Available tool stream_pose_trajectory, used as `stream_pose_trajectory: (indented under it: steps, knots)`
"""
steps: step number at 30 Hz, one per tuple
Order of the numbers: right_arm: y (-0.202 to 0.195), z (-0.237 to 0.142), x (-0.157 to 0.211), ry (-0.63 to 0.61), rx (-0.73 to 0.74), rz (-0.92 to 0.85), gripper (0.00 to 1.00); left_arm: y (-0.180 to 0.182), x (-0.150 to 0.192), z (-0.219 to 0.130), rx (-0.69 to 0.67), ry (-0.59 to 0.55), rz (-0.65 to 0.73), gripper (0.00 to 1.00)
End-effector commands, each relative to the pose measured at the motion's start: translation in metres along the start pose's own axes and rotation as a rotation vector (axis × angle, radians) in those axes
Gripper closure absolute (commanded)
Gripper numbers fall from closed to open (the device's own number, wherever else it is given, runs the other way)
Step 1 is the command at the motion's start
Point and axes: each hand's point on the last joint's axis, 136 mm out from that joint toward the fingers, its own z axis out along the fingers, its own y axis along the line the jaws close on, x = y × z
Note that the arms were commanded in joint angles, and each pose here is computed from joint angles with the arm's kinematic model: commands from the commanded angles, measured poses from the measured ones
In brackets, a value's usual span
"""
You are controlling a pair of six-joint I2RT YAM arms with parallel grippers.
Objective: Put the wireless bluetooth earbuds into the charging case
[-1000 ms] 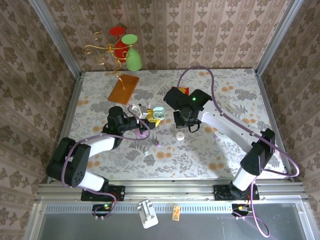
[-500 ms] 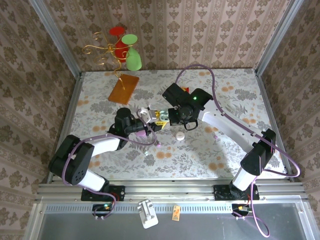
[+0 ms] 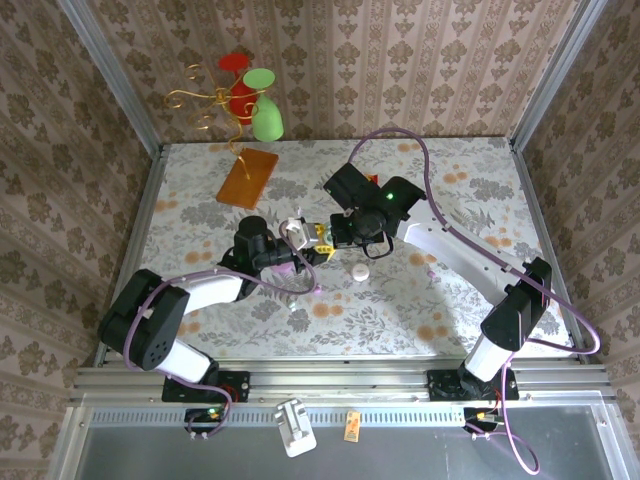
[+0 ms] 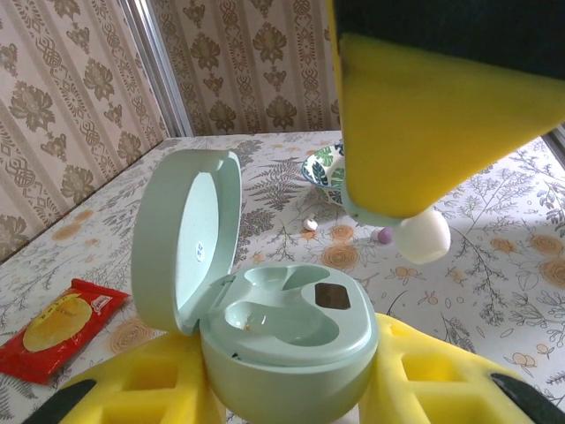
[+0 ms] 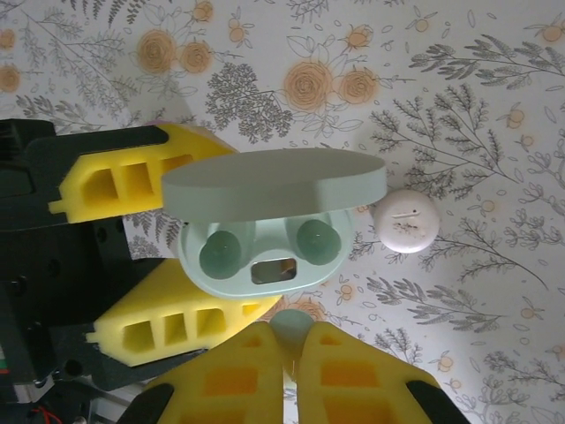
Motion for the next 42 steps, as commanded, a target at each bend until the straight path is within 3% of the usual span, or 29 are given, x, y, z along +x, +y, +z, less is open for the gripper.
stream_pose_trajectory:
  steps: [1,42]
  knots:
    - [0.006,-0.003,-0.006,-0.012,-0.032,0.010,0.90,0.002,-0.011,0.006,0.009,-0.023,0.045,0.72]
    - [0.014,0.022,-0.021,-0.022,-0.058,0.056,0.91,-0.003,-0.013,0.009,0.024,-0.022,0.056,0.72]
